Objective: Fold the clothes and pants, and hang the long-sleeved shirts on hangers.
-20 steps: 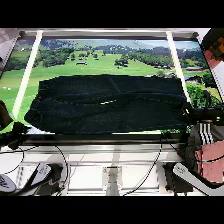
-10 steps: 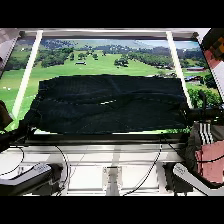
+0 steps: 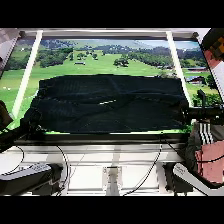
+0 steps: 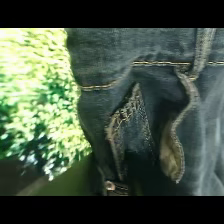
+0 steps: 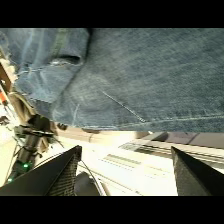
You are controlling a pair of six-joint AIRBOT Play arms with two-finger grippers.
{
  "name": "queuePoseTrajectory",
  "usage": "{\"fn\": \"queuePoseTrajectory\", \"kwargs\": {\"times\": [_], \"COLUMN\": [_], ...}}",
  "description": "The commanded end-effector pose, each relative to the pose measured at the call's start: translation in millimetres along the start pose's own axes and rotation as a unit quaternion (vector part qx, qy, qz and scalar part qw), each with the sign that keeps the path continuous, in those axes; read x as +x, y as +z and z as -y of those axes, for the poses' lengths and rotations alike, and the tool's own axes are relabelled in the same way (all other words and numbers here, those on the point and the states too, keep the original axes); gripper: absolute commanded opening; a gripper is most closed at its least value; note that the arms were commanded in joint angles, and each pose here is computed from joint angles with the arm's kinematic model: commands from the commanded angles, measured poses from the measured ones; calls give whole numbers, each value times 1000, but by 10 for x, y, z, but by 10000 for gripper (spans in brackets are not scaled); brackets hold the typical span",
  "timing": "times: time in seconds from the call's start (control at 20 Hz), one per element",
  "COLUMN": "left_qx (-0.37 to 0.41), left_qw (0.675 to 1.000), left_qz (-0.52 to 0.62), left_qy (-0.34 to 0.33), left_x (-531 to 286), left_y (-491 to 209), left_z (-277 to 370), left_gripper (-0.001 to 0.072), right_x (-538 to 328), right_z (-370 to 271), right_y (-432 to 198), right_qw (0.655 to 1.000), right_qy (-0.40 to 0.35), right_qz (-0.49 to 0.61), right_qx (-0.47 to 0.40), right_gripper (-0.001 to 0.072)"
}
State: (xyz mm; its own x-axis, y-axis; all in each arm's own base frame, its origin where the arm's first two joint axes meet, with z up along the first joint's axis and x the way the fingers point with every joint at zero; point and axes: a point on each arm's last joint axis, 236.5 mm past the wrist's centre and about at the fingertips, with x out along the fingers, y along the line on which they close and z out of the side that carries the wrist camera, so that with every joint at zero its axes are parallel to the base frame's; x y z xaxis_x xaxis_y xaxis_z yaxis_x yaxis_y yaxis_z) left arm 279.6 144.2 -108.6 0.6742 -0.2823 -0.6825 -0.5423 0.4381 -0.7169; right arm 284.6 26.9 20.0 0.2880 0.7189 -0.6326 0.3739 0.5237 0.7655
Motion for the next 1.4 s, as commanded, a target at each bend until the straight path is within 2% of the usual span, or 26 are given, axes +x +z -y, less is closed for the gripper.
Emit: {"fn": "queuePoseTrajectory", "kwargs": {"times": [0.0,0.05,0.1,0.3,0.35,0.4,0.45,0.5,0.8,1.05,1.35], "left_qx": [12,12,12,4,0,2,0,-3,-13,-47,-7], "left_qw": [1000,1000,1000,998,997,997,998,997,999,999,999], "left_qz": [13,13,13,27,30,27,22,14,-45,-7,7], "left_qy": [-10,-10,-10,-64,-67,-66,-66,-69,-13,7,32], "left_x": [11,10,10,-18,-21,-18,-21,-32,-35,-200,63], "left_y": [61,62,60,126,143,124,103,70,-202,-43,40], "left_z": [35,34,37,297,312,305,305,309,39,-157,-25], "left_gripper": [161,121,37,37,53,221,422,447,442,440,439], "right_x": [1,1,1,-3,-2,-2,-1,-2,-2,-2,-6], "right_z": [-60,-58,-56,-31,-30,-31,-30,-30,-28,-27,-10], "right_y": [14,15,23,128,132,127,127,131,134,134,198], "right_qw": [1000,1000,1000,1000,1000,1000,1000,1000,1000,1000,999], "right_qy": [13,12,12,7,7,7,7,6,6,6,3], "right_qz": [3,3,5,27,28,27,27,28,28,28,42], "right_qx": [2,2,2,2,2,2,2,2,2,2,2], "right_gripper": [626,626,626,625,625,625,625,626,625,626,626]}}
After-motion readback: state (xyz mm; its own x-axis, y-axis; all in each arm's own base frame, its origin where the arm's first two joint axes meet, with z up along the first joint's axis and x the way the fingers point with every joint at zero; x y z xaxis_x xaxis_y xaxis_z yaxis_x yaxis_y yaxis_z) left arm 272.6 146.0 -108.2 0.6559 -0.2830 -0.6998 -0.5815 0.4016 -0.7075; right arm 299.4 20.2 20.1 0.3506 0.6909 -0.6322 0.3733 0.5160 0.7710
